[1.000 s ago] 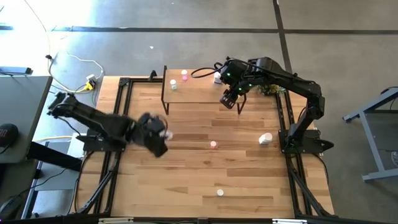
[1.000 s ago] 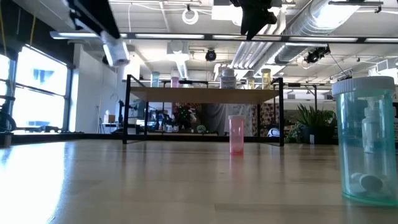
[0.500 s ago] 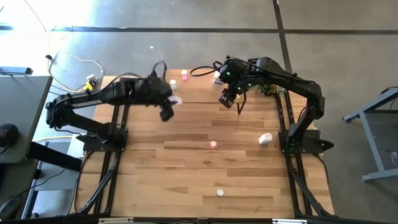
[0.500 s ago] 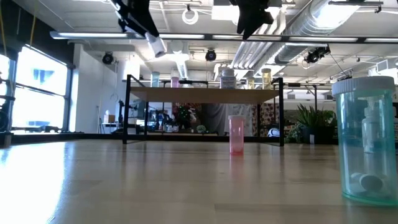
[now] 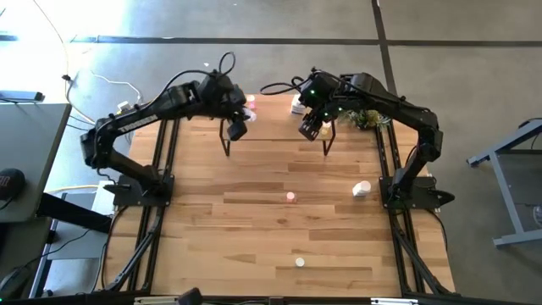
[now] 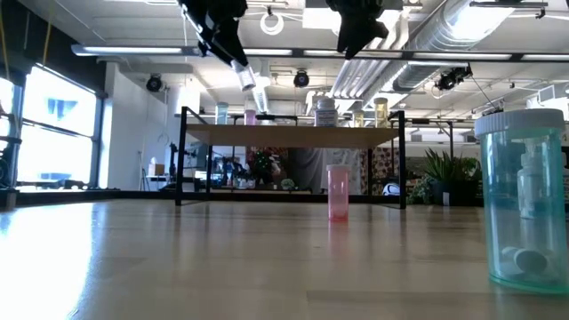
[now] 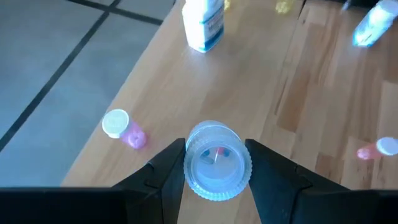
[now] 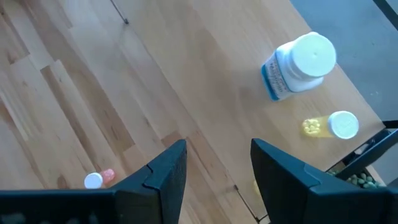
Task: Pick and place medicine bottles onto shelf by color
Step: Put the transparent pill bottle on the shelf
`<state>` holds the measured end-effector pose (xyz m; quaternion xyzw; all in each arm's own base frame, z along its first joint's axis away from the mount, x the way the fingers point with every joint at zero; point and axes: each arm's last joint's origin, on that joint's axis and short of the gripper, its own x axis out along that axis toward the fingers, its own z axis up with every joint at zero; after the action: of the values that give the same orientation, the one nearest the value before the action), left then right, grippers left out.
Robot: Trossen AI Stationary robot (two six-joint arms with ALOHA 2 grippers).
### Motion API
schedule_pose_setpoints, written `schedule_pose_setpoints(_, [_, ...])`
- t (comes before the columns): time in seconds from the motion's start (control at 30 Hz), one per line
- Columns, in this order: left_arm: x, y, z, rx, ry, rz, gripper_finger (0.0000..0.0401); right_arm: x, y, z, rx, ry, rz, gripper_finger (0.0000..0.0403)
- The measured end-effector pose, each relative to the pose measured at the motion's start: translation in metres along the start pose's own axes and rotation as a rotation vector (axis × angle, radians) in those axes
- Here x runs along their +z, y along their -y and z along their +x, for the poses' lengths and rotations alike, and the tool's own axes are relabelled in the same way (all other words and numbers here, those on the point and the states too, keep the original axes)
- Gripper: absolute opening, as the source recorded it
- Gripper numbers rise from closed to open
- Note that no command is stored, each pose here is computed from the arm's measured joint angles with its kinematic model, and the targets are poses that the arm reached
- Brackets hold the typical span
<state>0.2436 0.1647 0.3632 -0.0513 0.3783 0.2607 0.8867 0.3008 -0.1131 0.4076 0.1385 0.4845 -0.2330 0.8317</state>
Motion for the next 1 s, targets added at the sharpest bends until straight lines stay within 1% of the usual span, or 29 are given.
schedule_pose_setpoints(0.27, [0.004,-0.005,0.026,-0.016,-0.160,0.031,0.0145,0.001,0.005,0.000,-0.008,-0.001,-0.005,0.0170])
schedule_pose_setpoints(0.37, [0.004,-0.004,0.033,-0.068,-0.187,0.044,0.0145,0.001,0.005,0.000,-0.007,-0.001,-0.002,0.0170])
schedule_pose_setpoints(0.5, [0.003,-0.002,0.042,-0.096,-0.215,0.068,0.0145,0.000,0.005,0.000,0.005,-0.012,0.071,0.0170])
schedule_pose_setpoints(0.67, [-0.004,-0.003,0.054,-0.114,-0.294,0.118,0.0145,-0.002,0.001,0.000,0.095,-0.044,0.144,0.0170])
schedule_pose_setpoints(0.8, [-0.007,-0.006,0.059,-0.122,-0.325,0.150,0.0145,-0.003,-0.006,-0.001,0.111,-0.050,0.173,0.0170])
schedule_pose_setpoints(1.0, [-0.008,-0.008,0.059,-0.126,-0.329,0.186,0.0145,-0.007,-0.022,-0.002,0.133,-0.063,0.206,0.0170])
